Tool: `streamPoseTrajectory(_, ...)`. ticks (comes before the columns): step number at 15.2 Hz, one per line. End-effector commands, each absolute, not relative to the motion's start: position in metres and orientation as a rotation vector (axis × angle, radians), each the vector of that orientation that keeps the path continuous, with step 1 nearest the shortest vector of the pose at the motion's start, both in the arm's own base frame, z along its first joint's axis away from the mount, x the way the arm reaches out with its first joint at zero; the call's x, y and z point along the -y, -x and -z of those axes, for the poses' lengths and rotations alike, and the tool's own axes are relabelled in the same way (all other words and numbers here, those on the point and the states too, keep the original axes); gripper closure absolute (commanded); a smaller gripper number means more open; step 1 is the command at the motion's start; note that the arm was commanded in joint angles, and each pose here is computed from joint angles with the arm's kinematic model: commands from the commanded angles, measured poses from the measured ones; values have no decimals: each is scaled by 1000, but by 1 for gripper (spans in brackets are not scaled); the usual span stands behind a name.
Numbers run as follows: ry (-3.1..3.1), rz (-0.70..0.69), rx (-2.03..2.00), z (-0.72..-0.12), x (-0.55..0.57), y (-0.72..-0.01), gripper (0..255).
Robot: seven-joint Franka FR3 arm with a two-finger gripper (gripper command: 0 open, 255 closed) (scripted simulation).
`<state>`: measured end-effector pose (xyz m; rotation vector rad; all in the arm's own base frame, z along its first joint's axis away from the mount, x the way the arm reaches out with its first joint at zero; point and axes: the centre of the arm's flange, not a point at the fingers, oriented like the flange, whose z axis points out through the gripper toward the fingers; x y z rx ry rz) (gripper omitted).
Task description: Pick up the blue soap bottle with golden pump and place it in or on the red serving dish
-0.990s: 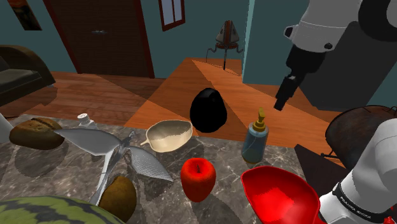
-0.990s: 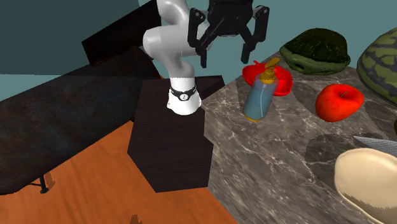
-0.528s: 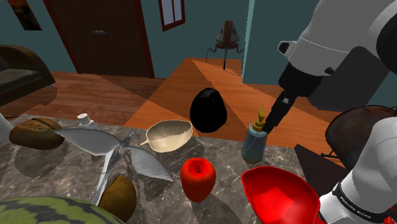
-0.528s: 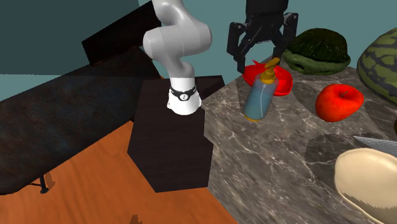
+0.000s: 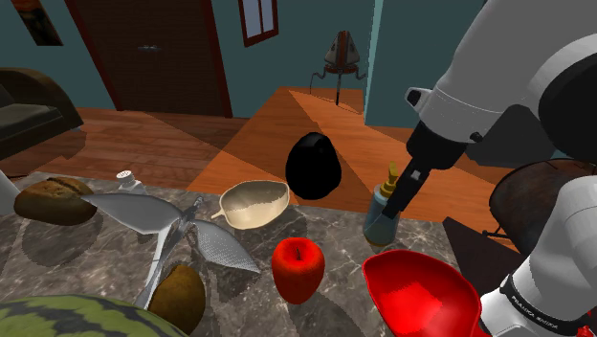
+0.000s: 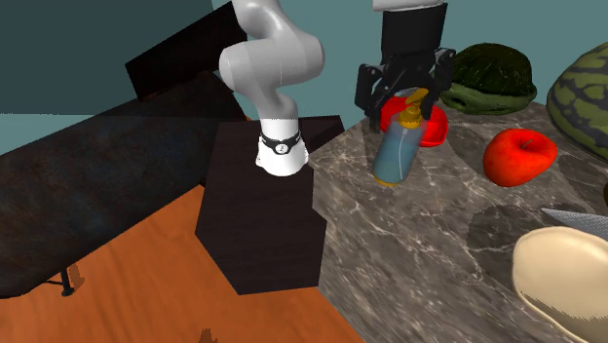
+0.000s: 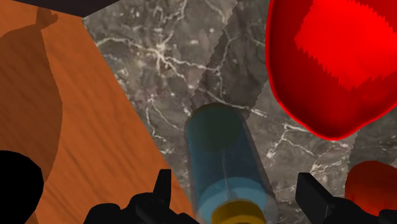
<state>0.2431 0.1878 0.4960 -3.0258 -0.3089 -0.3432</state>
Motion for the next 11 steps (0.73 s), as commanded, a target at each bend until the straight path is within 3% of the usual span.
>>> streamPoseTrajectory(1,3026,344,309,-492,-188,-244,0)
streamPoseTrajectory(7,3026,344,309,-492,-188,-244,0)
streamPoseTrajectory(8,3026,344,309,-492,-188,-244,255)
streamPoseTrajectory(11,3026,344,309,-492,-188,-244,255)
